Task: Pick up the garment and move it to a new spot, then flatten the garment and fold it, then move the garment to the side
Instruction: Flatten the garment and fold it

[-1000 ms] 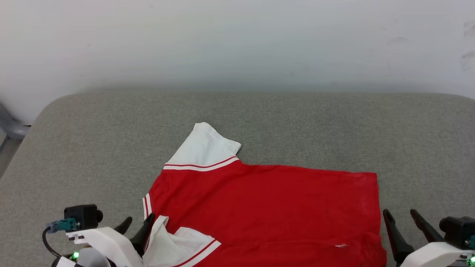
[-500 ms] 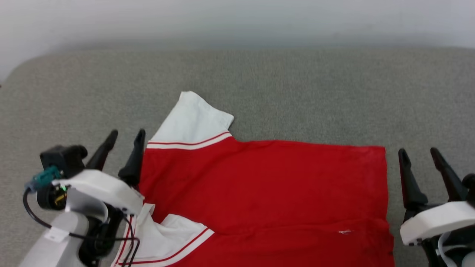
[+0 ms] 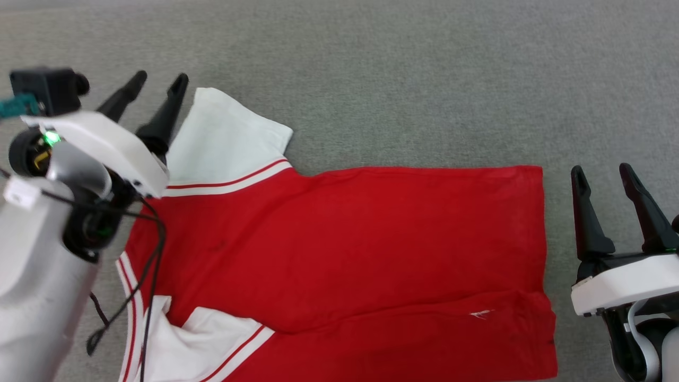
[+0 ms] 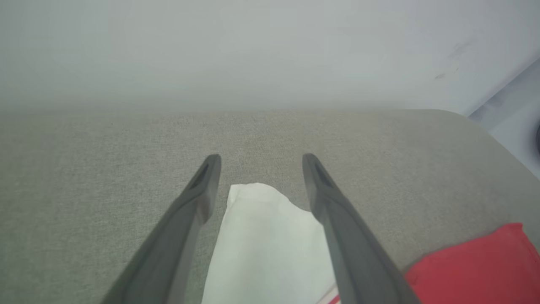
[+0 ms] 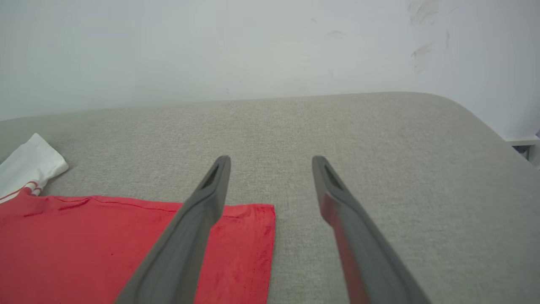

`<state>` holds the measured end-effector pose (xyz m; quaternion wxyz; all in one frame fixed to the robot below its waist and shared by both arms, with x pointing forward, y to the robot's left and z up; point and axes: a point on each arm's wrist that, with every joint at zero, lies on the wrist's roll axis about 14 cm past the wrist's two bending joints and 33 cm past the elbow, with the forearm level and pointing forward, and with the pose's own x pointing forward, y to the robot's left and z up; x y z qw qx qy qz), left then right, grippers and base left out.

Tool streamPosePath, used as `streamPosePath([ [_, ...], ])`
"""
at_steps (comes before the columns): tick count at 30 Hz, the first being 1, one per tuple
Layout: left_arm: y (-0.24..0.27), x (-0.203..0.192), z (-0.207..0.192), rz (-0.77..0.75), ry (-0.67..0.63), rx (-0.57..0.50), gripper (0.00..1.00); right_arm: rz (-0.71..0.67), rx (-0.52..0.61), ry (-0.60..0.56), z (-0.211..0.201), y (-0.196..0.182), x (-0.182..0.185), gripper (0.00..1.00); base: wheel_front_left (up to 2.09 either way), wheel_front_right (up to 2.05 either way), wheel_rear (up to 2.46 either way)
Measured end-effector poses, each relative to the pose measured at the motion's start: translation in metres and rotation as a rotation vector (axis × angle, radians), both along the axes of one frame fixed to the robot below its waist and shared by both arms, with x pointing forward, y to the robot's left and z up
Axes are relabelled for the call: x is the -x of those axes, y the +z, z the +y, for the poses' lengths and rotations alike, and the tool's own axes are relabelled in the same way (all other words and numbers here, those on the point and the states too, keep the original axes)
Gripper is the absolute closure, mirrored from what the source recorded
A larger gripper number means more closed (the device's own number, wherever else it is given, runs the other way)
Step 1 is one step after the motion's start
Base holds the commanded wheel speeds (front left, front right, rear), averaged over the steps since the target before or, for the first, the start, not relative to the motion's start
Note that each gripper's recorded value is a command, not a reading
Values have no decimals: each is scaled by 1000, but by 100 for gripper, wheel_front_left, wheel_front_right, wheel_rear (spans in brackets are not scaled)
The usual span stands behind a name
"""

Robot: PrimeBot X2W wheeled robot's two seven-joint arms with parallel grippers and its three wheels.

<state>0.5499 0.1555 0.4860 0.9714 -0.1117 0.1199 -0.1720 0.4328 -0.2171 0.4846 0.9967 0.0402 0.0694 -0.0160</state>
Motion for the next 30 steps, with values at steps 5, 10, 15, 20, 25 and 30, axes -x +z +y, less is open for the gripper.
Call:
streamPosePath([
  [5, -23, -22, -7, 205, -86, -15, 0, 22, -1, -32, -11, -10, 5, 0, 0, 0, 0],
  [10, -57, -23, -9, 458, -157, -60, 0, 44, -11, -66, -21, -19, 12, 0, 0, 0, 0],
  [15, -84, -18, -11, 631, -193, -111, 0, 68, -28, -95, -29, -29, 19, 0, 0, 0, 0],
  [20, -110, -11, -13, 773, -212, -150, 0, 96, -42, -115, -34, -40, 25, 0, 0, 0, 0],
  [25, -120, -4, -18, 859, -234, -186, 95, 128, -57, -125, -36, -48, 30, 0, 0, 0, 0],
  [30, -119, -1, -25, 833, -231, -155, 100, 228, -67, -112, -31, -65, 37, 0, 0, 0, 0],
])
